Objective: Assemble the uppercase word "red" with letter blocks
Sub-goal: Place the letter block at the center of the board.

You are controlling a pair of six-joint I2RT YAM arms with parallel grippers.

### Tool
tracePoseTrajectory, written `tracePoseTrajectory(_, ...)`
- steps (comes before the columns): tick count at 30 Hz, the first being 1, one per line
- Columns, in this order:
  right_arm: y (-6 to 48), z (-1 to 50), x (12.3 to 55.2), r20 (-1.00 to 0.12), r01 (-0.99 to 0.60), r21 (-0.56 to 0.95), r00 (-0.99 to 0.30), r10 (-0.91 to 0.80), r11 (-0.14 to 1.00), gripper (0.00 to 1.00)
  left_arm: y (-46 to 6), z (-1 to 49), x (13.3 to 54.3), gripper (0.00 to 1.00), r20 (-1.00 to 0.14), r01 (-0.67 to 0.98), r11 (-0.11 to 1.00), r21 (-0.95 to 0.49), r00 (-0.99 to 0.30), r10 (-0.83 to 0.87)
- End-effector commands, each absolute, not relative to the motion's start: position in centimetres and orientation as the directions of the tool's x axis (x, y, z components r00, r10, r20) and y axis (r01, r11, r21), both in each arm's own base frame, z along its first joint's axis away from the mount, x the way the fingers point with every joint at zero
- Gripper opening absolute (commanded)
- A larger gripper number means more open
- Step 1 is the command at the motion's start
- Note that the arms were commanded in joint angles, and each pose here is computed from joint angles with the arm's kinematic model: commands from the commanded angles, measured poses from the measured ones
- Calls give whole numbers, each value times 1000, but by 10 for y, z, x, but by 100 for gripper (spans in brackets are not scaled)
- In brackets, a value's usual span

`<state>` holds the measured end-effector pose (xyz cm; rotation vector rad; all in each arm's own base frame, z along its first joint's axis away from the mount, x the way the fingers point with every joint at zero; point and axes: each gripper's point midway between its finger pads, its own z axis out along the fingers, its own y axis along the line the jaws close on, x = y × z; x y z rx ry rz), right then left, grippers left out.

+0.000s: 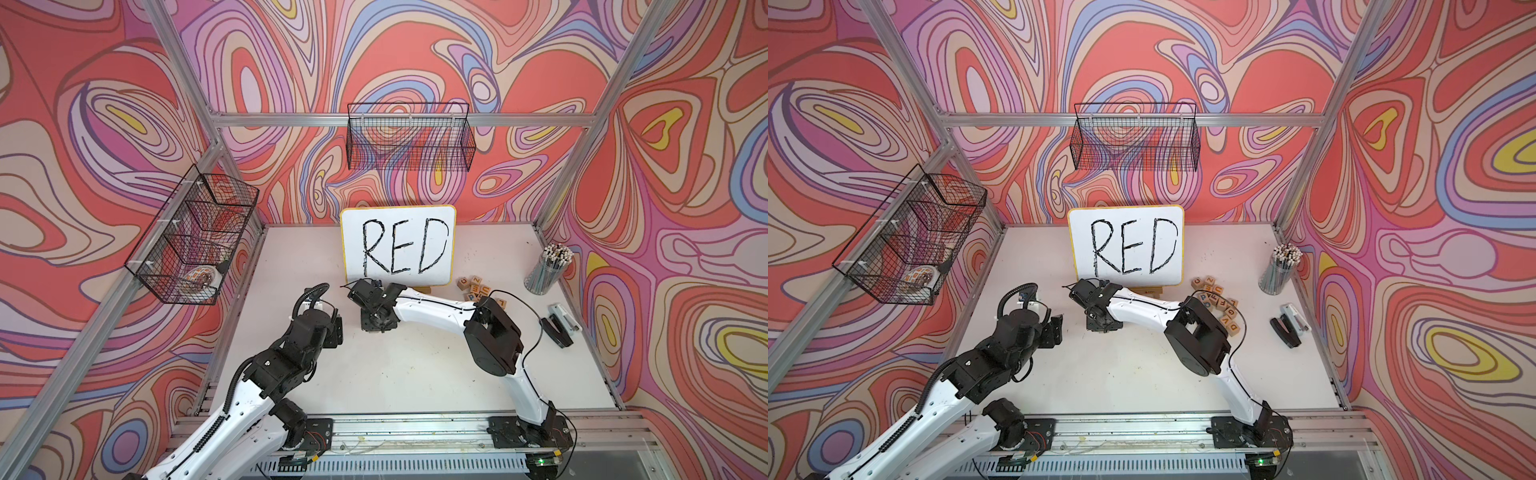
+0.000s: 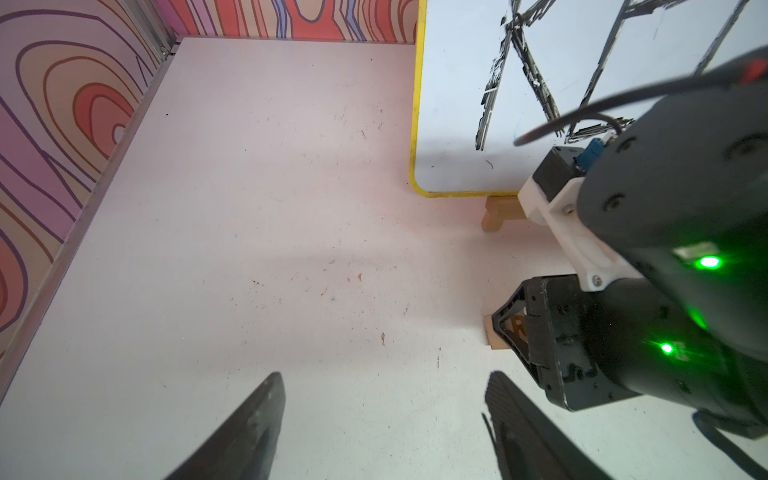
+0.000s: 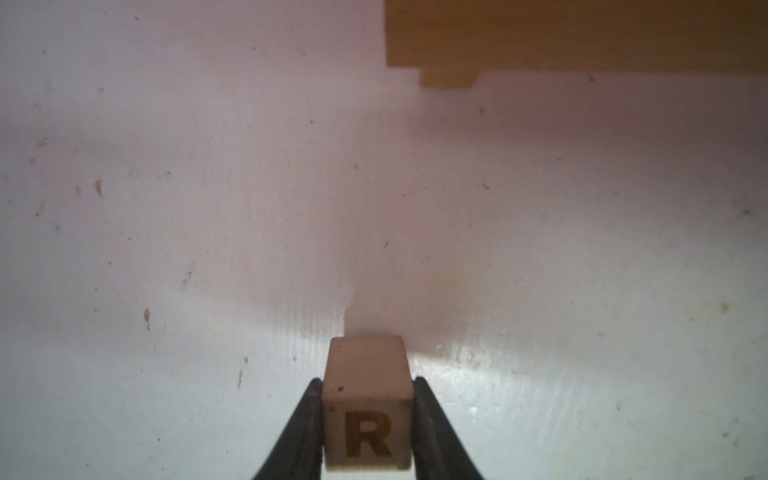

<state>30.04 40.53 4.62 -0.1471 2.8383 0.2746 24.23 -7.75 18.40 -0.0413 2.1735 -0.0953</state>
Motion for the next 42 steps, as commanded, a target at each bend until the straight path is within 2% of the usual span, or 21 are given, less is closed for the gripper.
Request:
tracePoseTrajectory(1, 414, 40, 301, -286, -126, 184, -956, -70, 975, 29, -74, 183, 241, 79, -824, -14, 996, -91, -560, -83)
tracePoseTrajectory(25, 418, 45, 302, -284, -125, 208, -957, -62, 970, 42, -77, 182, 240, 79, -821, -5, 994, -106, -563, -91)
tracePoseTrajectory(35, 417, 48, 301, -273, -103, 238, -961, -36, 966, 42, -77, 181, 240, 79, -820, -3, 994, -109, -566, -92)
tracePoseTrajectory(42, 412, 43, 300, -266, -91, 220, -963, -30, 971, 36, -77, 182, 240, 79, -821, -4, 994, -111, -563, -94)
